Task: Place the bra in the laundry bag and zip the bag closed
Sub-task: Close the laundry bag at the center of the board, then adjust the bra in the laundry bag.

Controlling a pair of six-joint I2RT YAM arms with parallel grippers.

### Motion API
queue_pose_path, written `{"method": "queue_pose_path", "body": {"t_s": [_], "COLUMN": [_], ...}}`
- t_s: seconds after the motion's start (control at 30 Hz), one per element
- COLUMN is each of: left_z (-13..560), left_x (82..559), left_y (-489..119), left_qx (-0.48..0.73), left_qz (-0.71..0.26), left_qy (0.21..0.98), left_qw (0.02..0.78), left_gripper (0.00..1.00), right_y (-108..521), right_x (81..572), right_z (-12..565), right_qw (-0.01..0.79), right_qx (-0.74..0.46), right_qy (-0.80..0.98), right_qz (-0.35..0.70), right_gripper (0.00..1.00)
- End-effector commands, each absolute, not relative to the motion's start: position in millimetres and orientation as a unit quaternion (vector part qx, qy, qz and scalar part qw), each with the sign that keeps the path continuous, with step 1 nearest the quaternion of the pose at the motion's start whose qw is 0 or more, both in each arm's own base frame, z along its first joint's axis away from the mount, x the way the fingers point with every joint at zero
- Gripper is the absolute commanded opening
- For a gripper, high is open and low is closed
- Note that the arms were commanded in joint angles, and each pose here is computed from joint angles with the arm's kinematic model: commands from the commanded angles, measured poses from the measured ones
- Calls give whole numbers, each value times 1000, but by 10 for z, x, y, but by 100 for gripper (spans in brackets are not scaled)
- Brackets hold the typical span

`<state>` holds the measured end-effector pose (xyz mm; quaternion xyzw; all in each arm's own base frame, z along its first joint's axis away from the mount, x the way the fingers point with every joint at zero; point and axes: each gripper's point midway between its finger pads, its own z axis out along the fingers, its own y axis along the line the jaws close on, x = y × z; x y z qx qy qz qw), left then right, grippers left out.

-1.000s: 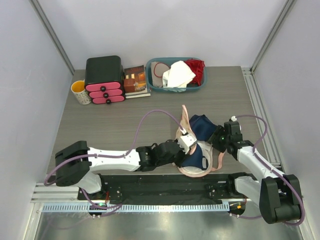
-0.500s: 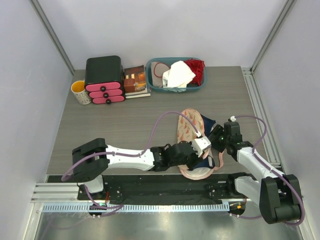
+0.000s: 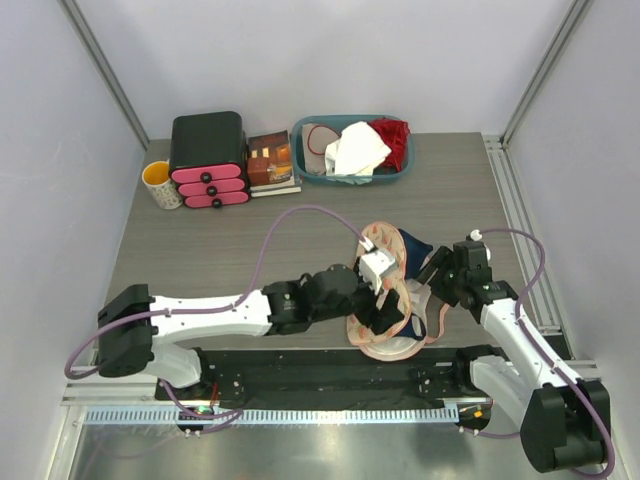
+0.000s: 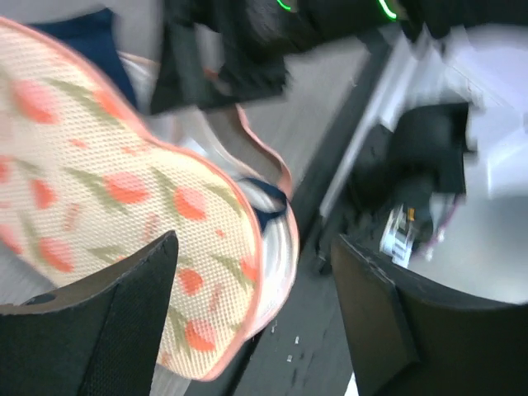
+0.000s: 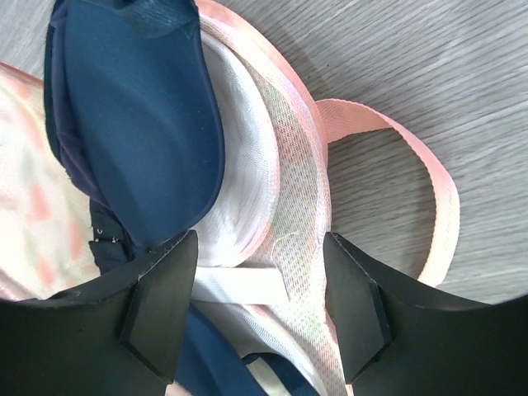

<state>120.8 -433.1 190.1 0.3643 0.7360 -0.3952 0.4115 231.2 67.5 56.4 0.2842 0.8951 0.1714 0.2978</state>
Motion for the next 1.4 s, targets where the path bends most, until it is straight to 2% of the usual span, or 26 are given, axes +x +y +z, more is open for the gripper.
{"method": "queue_pose_path", "body": {"t_s": [0.0,0.03,0.07,0.13,0.27,0.3,0.37,0.4,0.53,0.73,0.83,0.97,1.07,1.37], "left_z": [1997,2202,2069,2169,2056,1877,1944,1804,1750,1610,1523,1516,1550,1581], "left_x": [1758,1962,2050,2194,2458,2521,2592,2620,2740,2904,2968,3021,3038,3053], "left_y": [-4086,-4107,-4125,-4162,-4263,-4306,-4396,-4452,-4649,-4753,-4755,-4745,-4752,-4742], "left_qx": [245,213,208,198,199,203,211,216,220,219,217,210,210,211], "left_qz": [-339,-340,-316,-295,-232,-208,-199,-188,-190,-173,-169,-177,-184,-189], "left_qy": [827,832,846,849,862,872,870,875,871,878,884,885,883,884], "left_qw": [376,384,375,390,404,395,399,391,396,389,379,376,377,373], "left_gripper": [78,78,78,76,72,69,65,64,63,66,61,42,32,11], "right_y": [617,613,613,611,589,587,498,474,363,401,433,531,574,587], "right_x": [2366,2368,2387,2410,2437,2433,2459,2467,2563,2851,2976,3133,3197,3233], "right_z": [742,765,813,879,941,938,944,945,970,1060,1007,977,934,810], "right_qw": [315,317,323,333,342,341,354,356,378,402,391,390,387,382], "right_qx": [291,292,292,292,289,287,295,298,308,297,292,274,267,256], "right_qy": [889,888,885,881,879,880,877,875,866,857,860,859,858,865], "right_qz": [161,161,163,167,163,162,140,134,110,129,146,189,205,203], "right_gripper": [68,68,68,68,68,67,65,64,58,51,49,45,42,39]}}
